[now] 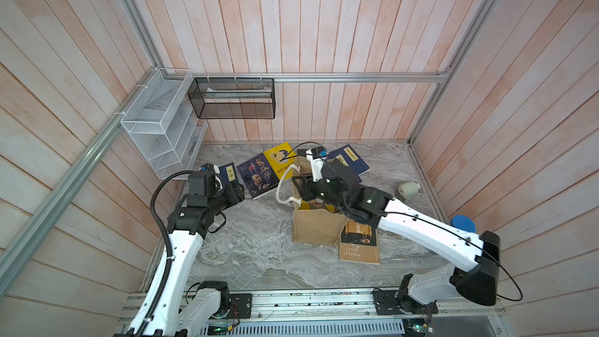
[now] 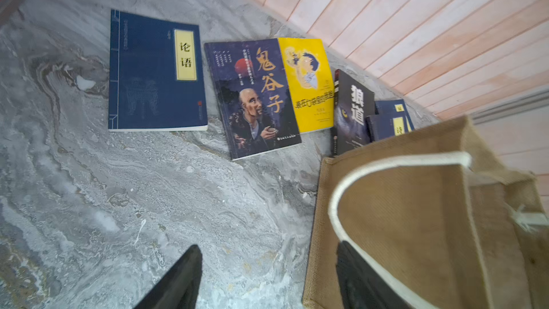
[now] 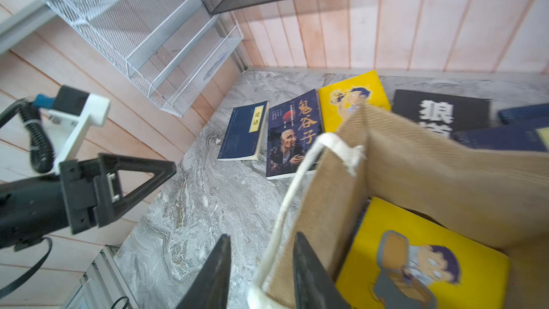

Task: Put the books into the canvas bag
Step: Move the book to the center of the board.

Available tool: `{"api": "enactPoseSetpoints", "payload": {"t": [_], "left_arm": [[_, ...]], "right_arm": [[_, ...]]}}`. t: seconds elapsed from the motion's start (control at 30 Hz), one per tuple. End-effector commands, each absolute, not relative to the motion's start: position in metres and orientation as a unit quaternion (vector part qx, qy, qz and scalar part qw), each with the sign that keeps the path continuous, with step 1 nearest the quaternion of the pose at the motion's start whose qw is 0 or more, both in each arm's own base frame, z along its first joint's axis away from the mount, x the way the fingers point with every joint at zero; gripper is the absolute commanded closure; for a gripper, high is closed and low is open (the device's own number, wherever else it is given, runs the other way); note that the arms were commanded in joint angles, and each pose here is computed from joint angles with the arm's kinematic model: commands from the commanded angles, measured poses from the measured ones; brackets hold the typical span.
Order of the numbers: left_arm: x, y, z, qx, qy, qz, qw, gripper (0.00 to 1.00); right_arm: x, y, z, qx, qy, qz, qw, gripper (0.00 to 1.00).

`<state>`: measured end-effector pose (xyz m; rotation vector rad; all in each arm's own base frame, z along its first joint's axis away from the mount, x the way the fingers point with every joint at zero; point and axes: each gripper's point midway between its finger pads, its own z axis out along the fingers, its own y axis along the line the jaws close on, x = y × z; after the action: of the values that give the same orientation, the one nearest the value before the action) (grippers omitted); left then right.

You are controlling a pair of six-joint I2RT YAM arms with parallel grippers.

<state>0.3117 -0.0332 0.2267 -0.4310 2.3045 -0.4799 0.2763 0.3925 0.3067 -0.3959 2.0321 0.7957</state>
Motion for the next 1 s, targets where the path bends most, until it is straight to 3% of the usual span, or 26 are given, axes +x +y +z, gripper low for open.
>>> {"api": "enactPoseSetpoints", "payload": {"t": [0.0,0.17,0.43,0.67,0.97], "left_arm": [[0.334,-0.036,0.219,-0.140,0.891,-0.247,0.354,0.26],[0.376,-0.013,0.190,-0.165,0.895,-0.213,0.355,0.27],[0.431,0.023,0.115,-0.168,0.939,-0.087,0.287,0.47],[0.463,0.013,0.072,-0.101,0.965,0.009,0.241,0.47],[0.476,0.015,0.051,-0.055,0.967,0.118,0.221,0.47]], "right_arm": [[0.284,0.438,0.295,-0.180,0.809,0.322,0.458,0.63],[0.300,0.495,0.267,-0.194,0.808,0.333,0.446,0.63],[0.336,0.513,0.212,-0.178,0.826,0.333,0.419,0.62],[0.376,0.499,0.164,-0.163,0.843,0.325,0.396,0.62],[0.386,0.499,0.141,-0.175,0.845,0.330,0.381,0.62]]}}
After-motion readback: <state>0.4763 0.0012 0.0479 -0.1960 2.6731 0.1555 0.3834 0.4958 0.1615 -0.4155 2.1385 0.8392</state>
